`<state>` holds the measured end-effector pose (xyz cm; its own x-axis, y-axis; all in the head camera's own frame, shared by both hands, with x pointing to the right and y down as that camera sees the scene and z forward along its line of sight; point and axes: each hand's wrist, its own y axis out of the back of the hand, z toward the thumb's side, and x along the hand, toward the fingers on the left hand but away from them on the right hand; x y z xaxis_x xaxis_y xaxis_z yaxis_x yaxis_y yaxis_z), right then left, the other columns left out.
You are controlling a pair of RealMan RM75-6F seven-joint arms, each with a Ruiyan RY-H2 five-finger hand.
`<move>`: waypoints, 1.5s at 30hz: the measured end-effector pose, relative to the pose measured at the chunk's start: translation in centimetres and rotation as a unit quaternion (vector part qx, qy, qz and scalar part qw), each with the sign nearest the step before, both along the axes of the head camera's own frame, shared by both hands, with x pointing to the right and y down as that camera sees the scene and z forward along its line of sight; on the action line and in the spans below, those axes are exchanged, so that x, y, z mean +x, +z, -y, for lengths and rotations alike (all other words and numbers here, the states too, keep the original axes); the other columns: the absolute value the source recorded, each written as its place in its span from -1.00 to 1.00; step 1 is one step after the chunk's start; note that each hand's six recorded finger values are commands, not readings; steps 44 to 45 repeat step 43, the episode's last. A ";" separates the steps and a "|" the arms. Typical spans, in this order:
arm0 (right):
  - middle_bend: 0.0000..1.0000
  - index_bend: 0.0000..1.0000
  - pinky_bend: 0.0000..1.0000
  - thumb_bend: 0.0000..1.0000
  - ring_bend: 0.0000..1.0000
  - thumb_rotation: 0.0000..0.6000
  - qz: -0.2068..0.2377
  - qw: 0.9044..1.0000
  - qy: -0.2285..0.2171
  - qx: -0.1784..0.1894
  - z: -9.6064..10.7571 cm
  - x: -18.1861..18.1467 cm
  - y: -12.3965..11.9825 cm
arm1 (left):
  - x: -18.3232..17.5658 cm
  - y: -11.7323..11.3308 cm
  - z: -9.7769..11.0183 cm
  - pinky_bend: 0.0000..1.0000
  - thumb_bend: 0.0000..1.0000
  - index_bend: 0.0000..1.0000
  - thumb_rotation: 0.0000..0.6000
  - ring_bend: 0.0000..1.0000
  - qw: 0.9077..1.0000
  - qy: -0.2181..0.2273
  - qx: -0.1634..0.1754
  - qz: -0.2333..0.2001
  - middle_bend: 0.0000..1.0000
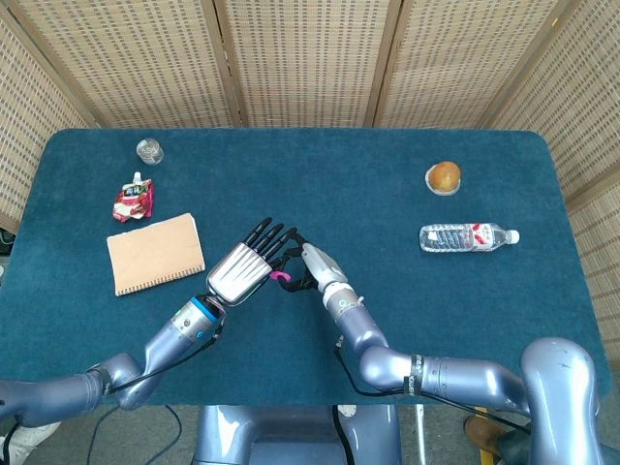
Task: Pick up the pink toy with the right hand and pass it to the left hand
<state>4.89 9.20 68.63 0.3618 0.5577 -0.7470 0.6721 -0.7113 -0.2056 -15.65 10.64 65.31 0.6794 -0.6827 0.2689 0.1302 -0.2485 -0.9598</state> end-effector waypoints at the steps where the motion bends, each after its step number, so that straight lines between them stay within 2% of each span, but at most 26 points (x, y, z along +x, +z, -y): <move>1: -0.76 0.34 -1.00 0.17 -1.00 1.00 0.000 1.000 0.001 0.000 0.0 0.1 0.0 | 0.0 -0.1 0.1 -1.00 -0.03 0.57 1.00 -1.00 1.000 -0.003 -0.001 -0.003 -1.00; 18: -0.74 0.35 -1.00 0.17 -1.00 1.00 -0.013 1.000 0.013 -0.005 0.3 1.8 0.9 | -1.5 -3.6 3.1 -1.00 -0.02 0.59 1.00 -1.00 0.998 -0.046 0.020 -0.041 -1.00; 27: -0.74 0.36 -1.00 0.17 -1.00 1.00 -0.022 0.999 0.022 -0.007 0.3 3.3 1.6 | -3.4 -5.9 5.1 -1.00 -0.02 0.59 1.00 -1.00 0.995 -0.077 0.037 -0.056 -1.00; 36: -0.74 0.37 -1.00 0.17 -1.00 1.00 -0.034 0.999 0.032 -0.005 0.6 5.0 1.8 | -6.5 -9.2 8.0 -1.00 -0.02 0.59 1.00 -1.00 0.987 -0.126 0.067 -0.077 -1.00; 43: -0.74 0.37 -1.00 0.17 -1.00 1.00 -0.041 0.998 0.040 -0.003 0.8 6.2 1.8 | -10.4 -12.2 10.7 -1.00 -0.02 0.59 1.00 -1.00 0.977 -0.174 0.096 -0.081 -1.00; 45: -0.74 0.37 -1.00 0.17 -1.00 1.00 -0.041 0.998 0.040 -0.003 0.8 6.2 1.8 | -10.4 -12.2 10.7 -1.00 -0.02 0.59 1.00 -1.00 0.977 -0.174 0.096 -0.081 -1.00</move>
